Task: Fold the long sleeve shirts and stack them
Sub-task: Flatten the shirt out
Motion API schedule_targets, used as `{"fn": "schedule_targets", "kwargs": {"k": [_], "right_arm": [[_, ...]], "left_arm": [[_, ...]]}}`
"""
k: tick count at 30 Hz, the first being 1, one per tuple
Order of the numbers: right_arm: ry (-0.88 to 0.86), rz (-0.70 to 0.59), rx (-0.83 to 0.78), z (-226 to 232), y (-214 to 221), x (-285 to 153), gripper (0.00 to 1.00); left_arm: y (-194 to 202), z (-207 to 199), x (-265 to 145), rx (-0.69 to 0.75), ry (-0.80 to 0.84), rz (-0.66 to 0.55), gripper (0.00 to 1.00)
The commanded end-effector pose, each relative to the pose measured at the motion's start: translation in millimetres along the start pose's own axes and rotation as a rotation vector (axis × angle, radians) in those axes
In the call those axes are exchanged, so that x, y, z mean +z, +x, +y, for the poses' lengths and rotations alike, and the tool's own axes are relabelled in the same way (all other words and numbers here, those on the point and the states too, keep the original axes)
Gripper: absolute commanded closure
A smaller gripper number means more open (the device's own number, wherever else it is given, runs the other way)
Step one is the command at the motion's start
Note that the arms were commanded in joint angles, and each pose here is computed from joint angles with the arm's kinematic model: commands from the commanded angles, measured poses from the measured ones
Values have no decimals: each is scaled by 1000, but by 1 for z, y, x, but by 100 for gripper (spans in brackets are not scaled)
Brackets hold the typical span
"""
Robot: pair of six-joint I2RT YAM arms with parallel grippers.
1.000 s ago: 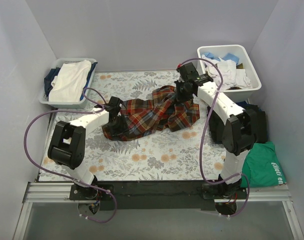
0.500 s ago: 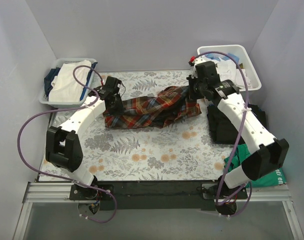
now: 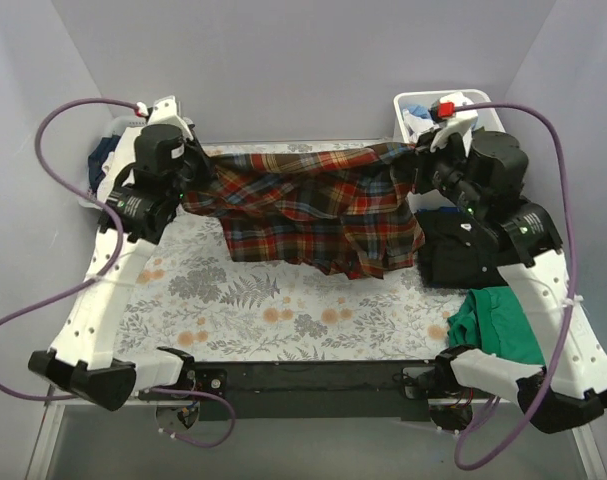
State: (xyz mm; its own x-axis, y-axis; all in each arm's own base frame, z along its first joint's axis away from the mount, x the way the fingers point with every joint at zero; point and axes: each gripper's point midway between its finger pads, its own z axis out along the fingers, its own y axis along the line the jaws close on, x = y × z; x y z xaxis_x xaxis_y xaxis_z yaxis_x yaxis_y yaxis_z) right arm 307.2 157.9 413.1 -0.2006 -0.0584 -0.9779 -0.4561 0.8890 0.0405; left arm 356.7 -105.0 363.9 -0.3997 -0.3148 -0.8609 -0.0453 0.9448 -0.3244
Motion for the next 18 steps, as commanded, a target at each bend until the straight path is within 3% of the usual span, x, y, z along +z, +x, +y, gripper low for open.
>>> {"fn": "schedule_targets", "kwargs": {"k": [1,12,18], "right_arm": [[-146,-287,-61,26,-71,-58,99],[-330,-690,-108,64,-155,-192,99],[-407,-802,-119,78,-177,-223,99]], "left_arm": [[-67,-1,-71,28,58,-258,100],[-152,-16,-230,104,270,-633,100],[-159,-30,-262,152,382,-703,100]]}}
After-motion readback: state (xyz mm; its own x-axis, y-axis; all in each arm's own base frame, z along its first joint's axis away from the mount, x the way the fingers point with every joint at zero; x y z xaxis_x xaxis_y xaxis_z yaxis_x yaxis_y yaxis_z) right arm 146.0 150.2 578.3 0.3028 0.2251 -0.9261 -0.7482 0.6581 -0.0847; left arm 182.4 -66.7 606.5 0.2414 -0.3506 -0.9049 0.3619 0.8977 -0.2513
